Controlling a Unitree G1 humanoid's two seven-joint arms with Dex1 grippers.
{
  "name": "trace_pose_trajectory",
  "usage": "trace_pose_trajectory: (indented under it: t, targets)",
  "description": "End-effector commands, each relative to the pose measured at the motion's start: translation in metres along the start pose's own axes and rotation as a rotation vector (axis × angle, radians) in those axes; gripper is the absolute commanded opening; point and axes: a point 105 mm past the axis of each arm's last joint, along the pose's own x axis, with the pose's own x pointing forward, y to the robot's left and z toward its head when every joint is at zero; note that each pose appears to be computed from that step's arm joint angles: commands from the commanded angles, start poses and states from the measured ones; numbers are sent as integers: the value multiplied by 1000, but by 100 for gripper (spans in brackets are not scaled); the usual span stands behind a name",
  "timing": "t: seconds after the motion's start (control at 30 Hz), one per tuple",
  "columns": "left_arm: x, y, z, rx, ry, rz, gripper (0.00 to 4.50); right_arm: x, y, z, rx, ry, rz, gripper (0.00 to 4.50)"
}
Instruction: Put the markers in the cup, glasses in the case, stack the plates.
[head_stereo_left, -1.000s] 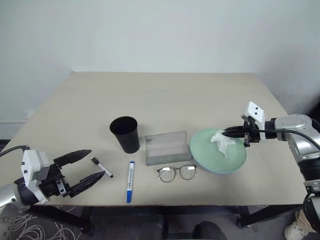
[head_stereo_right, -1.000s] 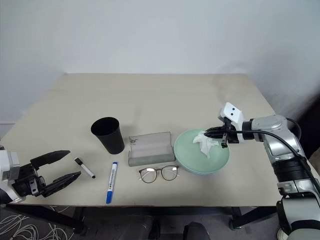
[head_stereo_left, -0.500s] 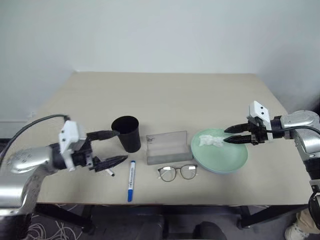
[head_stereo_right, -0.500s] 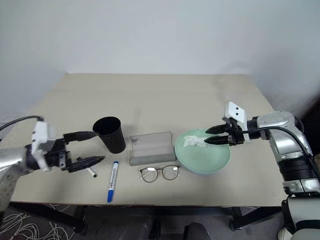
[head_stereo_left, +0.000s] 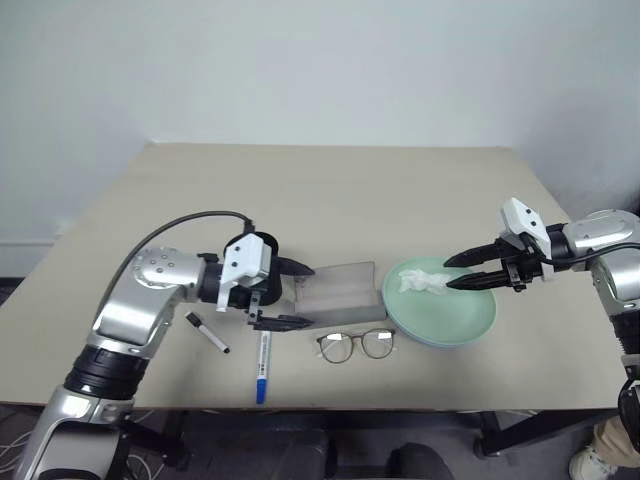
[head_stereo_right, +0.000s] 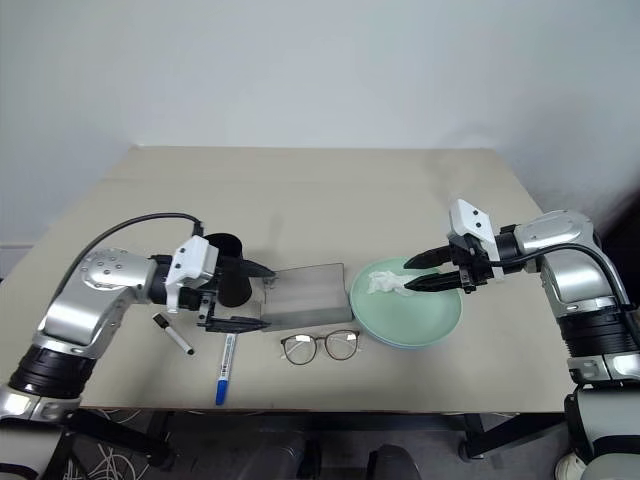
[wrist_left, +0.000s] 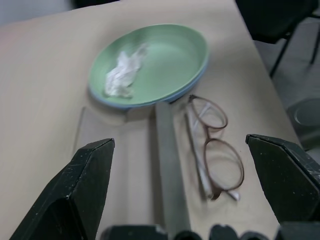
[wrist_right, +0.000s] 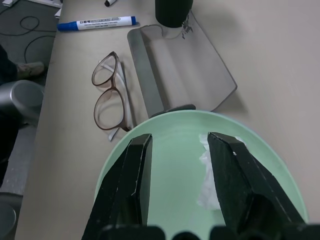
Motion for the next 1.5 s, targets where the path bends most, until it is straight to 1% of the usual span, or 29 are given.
trace_pose_trajectory:
  t: [0.03, 0.43, 0.77, 1.2, 1.4, 1.5]
  targets:
    - [16, 4, 8, 63, -6, -20, 450, -10, -4, 7, -28, -28, -49, 189]
    - [50, -1, -3, 53, 36, -78, 450, -6, -5, 3, -10, -29, -74, 189]
    - [75, -10, -6, 64, 48, -131, 450, 0, -5, 2, -2, -29, -77, 189]
    - [87, -15, -16, 68, 68, -158, 450, 2, -3, 2, 3, -36, -85, 189]
    - [89, -16, -25, 59, 88, -168, 450, 2, -3, 2, 3, -37, -91, 189]
    - [89, -20, -29, 60, 99, -184, 387, 2, -3, 2, 3, -38, -91, 192]
